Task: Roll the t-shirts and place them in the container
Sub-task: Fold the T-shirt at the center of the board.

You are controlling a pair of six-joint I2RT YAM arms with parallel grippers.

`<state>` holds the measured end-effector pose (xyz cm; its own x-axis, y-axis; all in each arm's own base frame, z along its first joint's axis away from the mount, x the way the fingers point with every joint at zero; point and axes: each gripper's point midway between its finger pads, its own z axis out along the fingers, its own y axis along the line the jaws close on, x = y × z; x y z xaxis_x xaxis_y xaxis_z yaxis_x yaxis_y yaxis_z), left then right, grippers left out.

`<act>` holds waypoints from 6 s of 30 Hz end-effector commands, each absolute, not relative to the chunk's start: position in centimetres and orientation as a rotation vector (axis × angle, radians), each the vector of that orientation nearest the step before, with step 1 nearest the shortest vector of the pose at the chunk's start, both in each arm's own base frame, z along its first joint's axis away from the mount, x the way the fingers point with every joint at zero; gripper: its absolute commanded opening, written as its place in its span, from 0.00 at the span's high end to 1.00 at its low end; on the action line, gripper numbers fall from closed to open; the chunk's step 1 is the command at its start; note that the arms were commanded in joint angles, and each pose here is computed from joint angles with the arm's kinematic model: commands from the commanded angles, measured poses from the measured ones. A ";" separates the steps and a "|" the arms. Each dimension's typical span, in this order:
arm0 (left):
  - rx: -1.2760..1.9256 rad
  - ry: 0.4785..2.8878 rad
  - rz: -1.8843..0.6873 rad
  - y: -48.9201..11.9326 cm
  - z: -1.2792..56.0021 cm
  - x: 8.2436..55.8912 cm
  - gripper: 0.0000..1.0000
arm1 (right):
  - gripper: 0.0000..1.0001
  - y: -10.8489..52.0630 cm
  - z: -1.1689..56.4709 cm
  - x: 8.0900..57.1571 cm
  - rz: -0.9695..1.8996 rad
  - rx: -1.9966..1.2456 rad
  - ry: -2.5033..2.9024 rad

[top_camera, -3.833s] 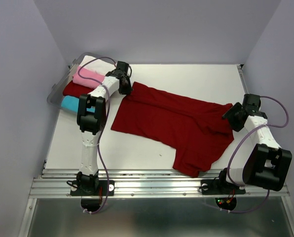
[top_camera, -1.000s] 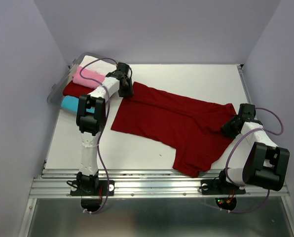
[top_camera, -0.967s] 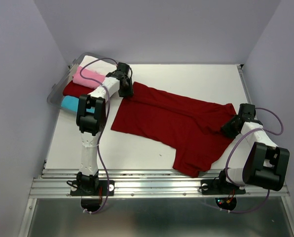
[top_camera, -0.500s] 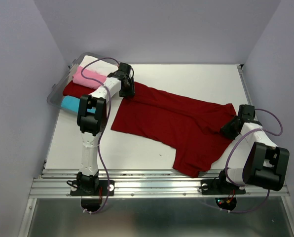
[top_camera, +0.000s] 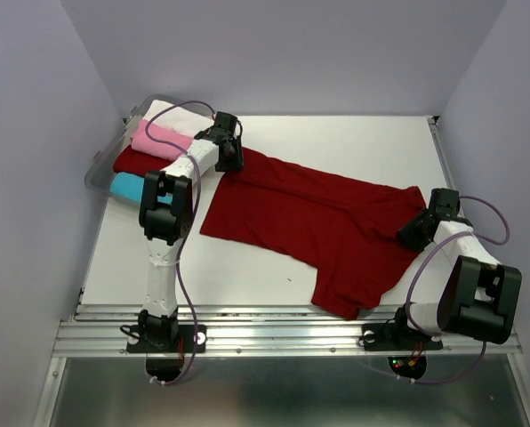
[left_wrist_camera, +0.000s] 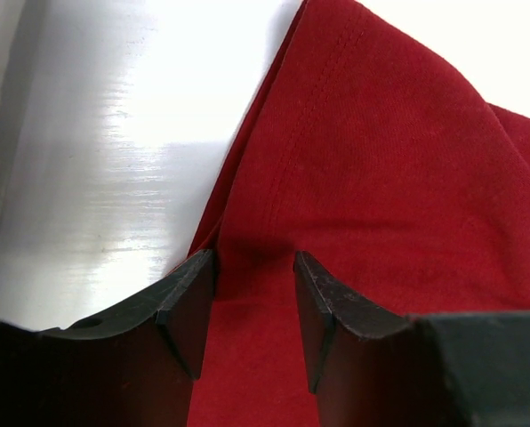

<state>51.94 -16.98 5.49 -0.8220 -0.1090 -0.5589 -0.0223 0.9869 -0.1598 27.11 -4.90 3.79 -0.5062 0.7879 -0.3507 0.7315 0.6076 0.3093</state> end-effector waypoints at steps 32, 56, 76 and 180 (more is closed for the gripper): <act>-0.129 2.390 -0.242 -15.7 11.9 52.7 1.00 | 0.99 -5.7 9.6 28.1 0.155 1.093 2.302; -0.129 2.367 -0.323 -15.3 13.7 51.9 1.00 | 0.99 -5.0 14.4 26.1 0.161 1.006 2.300; -0.132 2.386 -0.321 -15.0 12.8 52.0 1.00 | 0.99 -2.3 15.9 22.8 0.270 0.970 2.365; -0.063 2.306 -0.322 -18.8 20.1 45.8 0.76 | 0.56 3.0 3.5 33.3 -0.127 0.524 2.625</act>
